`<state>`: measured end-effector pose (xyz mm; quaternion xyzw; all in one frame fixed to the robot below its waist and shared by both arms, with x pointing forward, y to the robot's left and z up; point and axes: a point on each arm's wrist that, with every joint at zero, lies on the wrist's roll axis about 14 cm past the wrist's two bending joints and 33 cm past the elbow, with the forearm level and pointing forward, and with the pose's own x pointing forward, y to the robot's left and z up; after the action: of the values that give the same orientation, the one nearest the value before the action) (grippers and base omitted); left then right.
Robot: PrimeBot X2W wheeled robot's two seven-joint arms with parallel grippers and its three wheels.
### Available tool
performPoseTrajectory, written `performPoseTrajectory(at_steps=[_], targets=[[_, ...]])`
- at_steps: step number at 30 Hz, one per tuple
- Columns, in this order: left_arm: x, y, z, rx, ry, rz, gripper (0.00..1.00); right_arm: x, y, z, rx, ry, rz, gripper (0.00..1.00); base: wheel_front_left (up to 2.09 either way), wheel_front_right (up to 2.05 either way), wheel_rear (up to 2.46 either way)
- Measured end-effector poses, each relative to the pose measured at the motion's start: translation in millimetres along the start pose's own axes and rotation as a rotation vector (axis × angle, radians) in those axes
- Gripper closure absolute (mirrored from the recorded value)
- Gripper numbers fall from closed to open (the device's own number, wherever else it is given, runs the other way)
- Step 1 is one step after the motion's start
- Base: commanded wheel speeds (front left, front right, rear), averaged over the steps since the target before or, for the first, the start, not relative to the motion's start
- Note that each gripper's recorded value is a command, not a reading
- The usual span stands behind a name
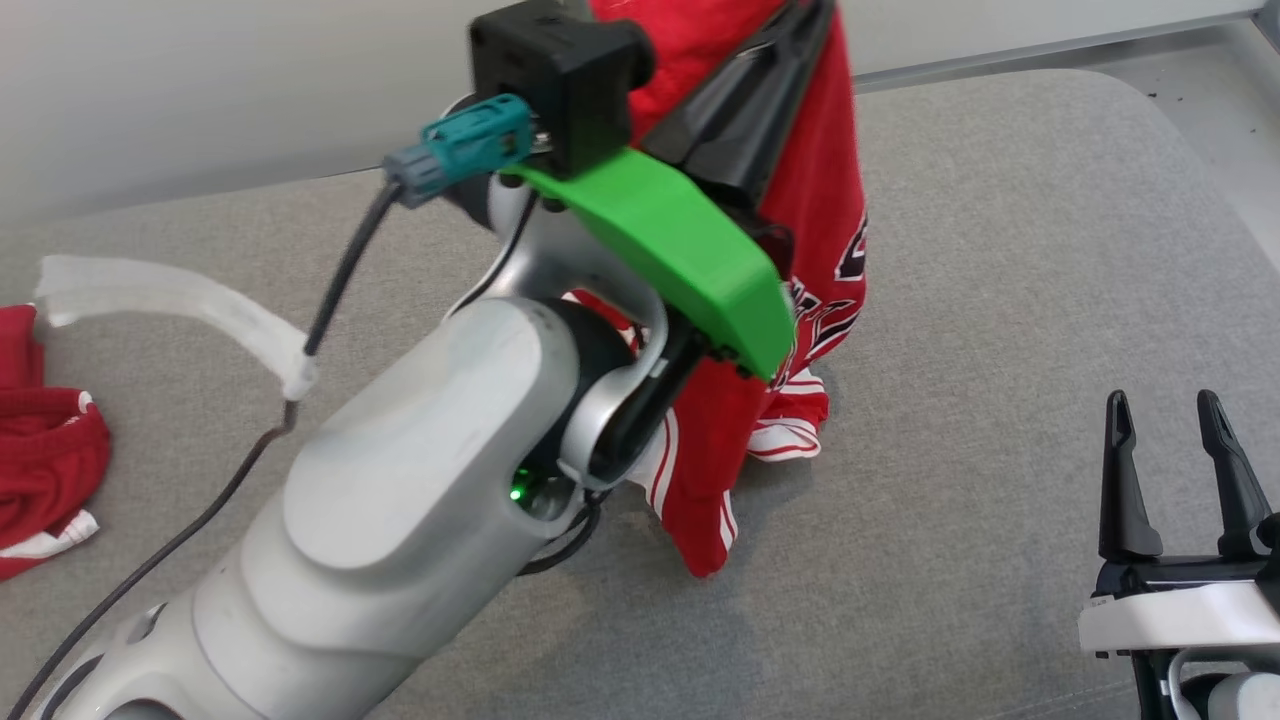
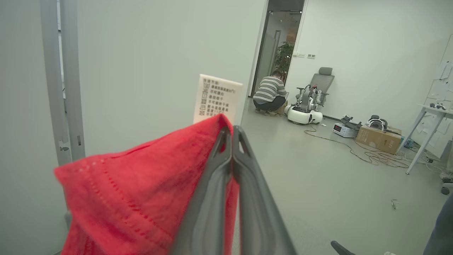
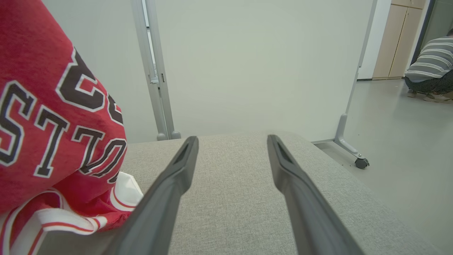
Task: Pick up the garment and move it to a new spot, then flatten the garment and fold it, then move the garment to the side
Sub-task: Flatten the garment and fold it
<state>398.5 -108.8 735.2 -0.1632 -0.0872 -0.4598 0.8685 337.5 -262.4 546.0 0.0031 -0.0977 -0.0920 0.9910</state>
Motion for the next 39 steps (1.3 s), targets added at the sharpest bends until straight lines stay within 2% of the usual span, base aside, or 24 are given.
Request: performPoseTrajectory(at_steps=[4,7,11,16,21,25,31,35,39], targets=[[20,-8,8,0.027,-0.06,-0.028,1.0,0,-2,-6,0.008,0.019,-0.01,0.0,0.0,0.0,0.0],[32,11,20,0.031,-0.144,0.027,1.0,4,-1,-8,0.013,0.023,-0.01,0.0,0.0,0.0,0.0],[44,40,37,0.076,-0.274,0.115,1.0,7,-3,-14,0.009,0.039,-0.018,0.0,0.0,0.0,0.0],[40,105,-3,0.097,-0.201,0.283,1.0,14,2,-18,0.015,0.044,-0.008,0.0,0.0,0.0,0.0],[-7,180,-66,0.096,-0.043,0.489,1.0,18,8,-22,0.021,0.054,0.009,0.0,0.0,0.0,0.0],[-45,214,-101,0.081,0.046,0.592,1.0,21,16,-27,0.023,0.063,0.033,0.0,0.0,0.0,0.0],[-88,231,-118,-0.003,0.052,0.677,1.0,23,26,-30,0.019,0.069,0.066,0.0,0.0,0.0,0.0],[-121,229,-122,-0.059,0.005,0.724,1.0,23,32,-33,0.011,0.078,0.084,0.0,0.0,0.0,0.0],[-163,222,-144,-0.118,0.013,0.791,0.99,26,42,-36,0.004,0.083,0.117,0.0,0.0,0.0,0.0]])
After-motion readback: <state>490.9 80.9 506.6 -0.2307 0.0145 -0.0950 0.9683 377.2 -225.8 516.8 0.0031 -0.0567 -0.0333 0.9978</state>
